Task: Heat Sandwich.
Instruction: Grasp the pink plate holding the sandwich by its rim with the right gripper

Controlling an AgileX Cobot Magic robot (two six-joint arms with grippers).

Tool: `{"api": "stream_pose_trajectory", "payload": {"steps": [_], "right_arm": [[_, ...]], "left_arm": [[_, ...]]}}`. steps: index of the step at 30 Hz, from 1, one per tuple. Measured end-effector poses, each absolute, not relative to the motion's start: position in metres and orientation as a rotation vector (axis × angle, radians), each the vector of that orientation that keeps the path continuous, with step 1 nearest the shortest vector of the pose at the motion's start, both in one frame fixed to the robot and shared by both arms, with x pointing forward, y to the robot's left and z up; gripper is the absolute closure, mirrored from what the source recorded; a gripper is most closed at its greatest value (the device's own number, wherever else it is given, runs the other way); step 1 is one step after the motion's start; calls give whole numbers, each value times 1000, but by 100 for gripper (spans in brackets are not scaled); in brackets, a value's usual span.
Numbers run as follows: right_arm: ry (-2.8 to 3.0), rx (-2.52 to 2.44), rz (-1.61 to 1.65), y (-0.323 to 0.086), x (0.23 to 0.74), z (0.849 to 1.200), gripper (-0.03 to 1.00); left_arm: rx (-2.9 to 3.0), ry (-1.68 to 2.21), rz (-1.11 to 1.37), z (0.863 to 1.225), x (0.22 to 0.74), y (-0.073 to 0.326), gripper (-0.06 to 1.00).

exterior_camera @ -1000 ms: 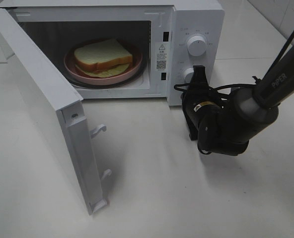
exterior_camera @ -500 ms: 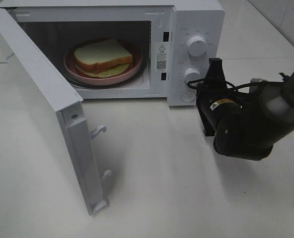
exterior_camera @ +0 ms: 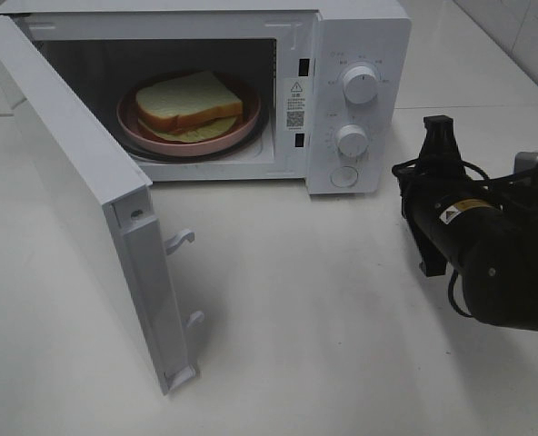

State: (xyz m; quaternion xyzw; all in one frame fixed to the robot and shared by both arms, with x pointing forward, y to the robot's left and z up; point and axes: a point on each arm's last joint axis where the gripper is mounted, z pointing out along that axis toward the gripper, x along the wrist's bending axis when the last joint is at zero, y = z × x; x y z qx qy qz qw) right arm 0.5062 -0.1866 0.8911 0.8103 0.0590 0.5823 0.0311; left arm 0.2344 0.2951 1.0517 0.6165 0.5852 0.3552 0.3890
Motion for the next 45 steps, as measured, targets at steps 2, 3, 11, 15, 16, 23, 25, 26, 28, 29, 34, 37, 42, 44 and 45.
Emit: {"api": "stream_pose_trajectory", "payload": {"steps": [2,3,11,15,16,23,25,26,28,29,34,37,42,44,45], "right_arm": [[281,2446,1800,-190,499,901,96],[320,2427,1804,-190,497,905,96],[566,2303,1803,-196,480,940,96],[642,2315,1797,-196,472,955,96],[672,2319,1791,-195,471,957,96],[923,2313,1703,-193,457,970,96],[1025,2289,1659,-193,452,973,96],[1112,2262,1624,-193,448,976,96],[1151,2248,1610,-193,446,977,96],[1202,2233,1588,-192,443,979,96],[1543,2075,1481,-184,437,997,96],[1650,2019,1437,-181,437,1003,95],[1912,1886,1296,-173,436,1012,94],[2042,1776,1225,-170,436,1019,94],[2042,1776,1225,-170,436,1019,94]], "left_arm": [[1567,1488,903,1052,234,295,18],[1567,1488,903,1052,234,295,18],[1567,1488,903,1052,234,295,18],[1567,1488,903,1052,234,295,18],[1567,1488,903,1052,234,295,18],[1567,1488,903,1052,234,295,18],[1567,1488,903,1052,234,295,18],[1567,1488,903,1052,234,295,18],[1567,1488,903,1052,234,295,18],[1567,1488,903,1052,234,295,18],[1567,1488,903,1052,234,295,18],[1567,1488,903,1052,234,295,18],[1567,1488,903,1052,234,295,18],[1567,1488,903,1052,234,295,18],[1567,1488,903,1052,234,295,18]]}}
